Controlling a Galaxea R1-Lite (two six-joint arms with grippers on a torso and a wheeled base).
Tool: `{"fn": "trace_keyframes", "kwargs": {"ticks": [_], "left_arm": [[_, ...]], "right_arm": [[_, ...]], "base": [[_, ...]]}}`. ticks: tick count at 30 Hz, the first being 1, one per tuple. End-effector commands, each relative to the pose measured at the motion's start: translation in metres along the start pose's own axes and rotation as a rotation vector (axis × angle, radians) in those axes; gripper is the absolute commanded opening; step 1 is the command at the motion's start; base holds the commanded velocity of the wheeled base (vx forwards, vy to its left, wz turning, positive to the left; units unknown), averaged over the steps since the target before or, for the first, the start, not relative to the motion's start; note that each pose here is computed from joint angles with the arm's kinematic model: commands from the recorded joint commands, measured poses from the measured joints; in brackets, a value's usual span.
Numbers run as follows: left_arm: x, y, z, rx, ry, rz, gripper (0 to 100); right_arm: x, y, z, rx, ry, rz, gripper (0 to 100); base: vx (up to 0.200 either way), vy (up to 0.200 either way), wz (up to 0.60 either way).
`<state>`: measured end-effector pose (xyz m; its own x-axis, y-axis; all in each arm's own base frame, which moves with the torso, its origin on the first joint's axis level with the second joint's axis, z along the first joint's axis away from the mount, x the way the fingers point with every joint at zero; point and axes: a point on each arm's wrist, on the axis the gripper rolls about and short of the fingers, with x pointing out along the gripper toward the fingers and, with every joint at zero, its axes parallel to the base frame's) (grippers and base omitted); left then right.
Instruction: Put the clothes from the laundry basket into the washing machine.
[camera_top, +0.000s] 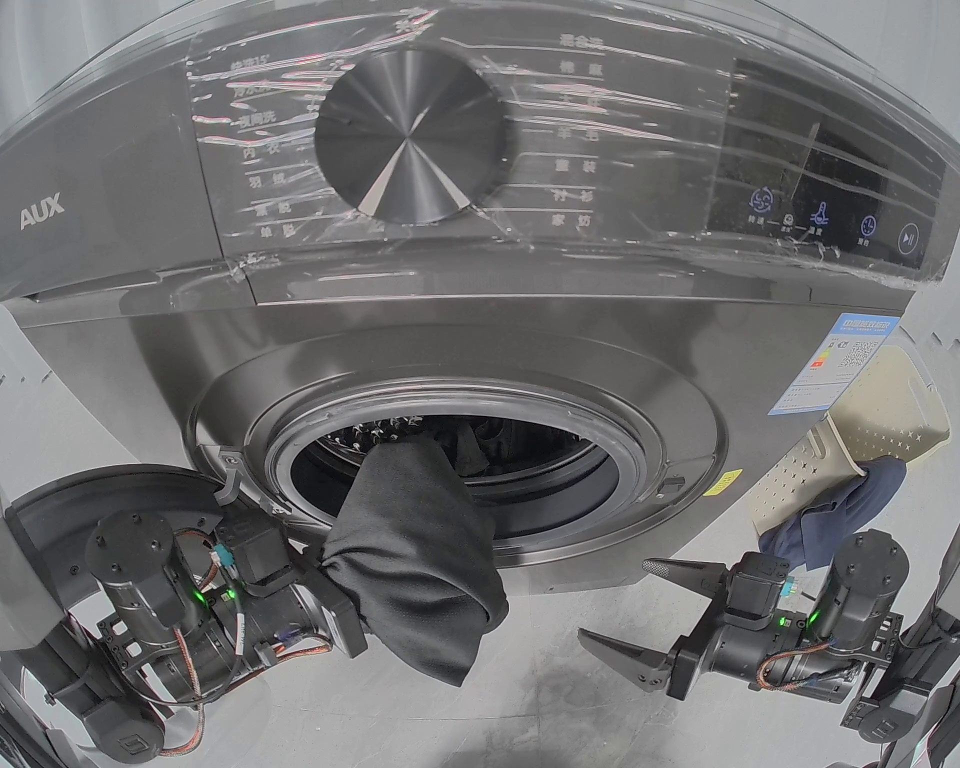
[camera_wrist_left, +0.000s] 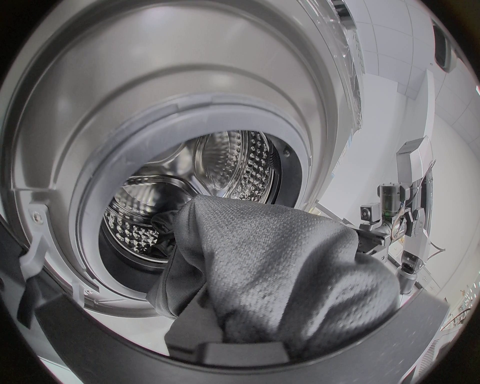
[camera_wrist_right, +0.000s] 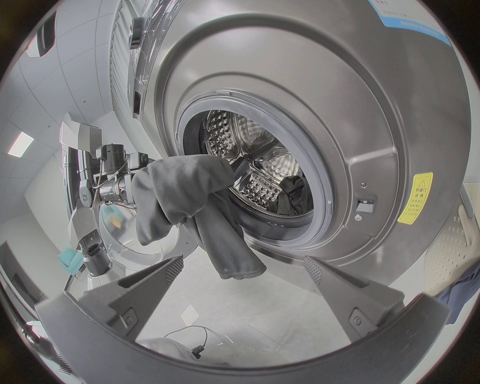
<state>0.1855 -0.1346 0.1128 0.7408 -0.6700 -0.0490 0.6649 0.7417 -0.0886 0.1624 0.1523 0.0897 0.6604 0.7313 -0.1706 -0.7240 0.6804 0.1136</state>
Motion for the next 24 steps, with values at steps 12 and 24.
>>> {"fn": "trace_keyframes", "kwargs": {"ticks": [12,24], "left_arm": [[0.058,0.013,-0.024,-0.027,0.041,0.030,0],[0.111,0.021,-0.033,-0.037,-0.026,0.070,0]], "right_arm": [[-0.002,0.001,0.003,-0.003,-0.012,0.007,100],[-0.001,0.002,0.002,-0.003,-0.011,0.014,100]], "base": [[0.000,0.000,0.00],[0.000,0.000,0.00]]}}
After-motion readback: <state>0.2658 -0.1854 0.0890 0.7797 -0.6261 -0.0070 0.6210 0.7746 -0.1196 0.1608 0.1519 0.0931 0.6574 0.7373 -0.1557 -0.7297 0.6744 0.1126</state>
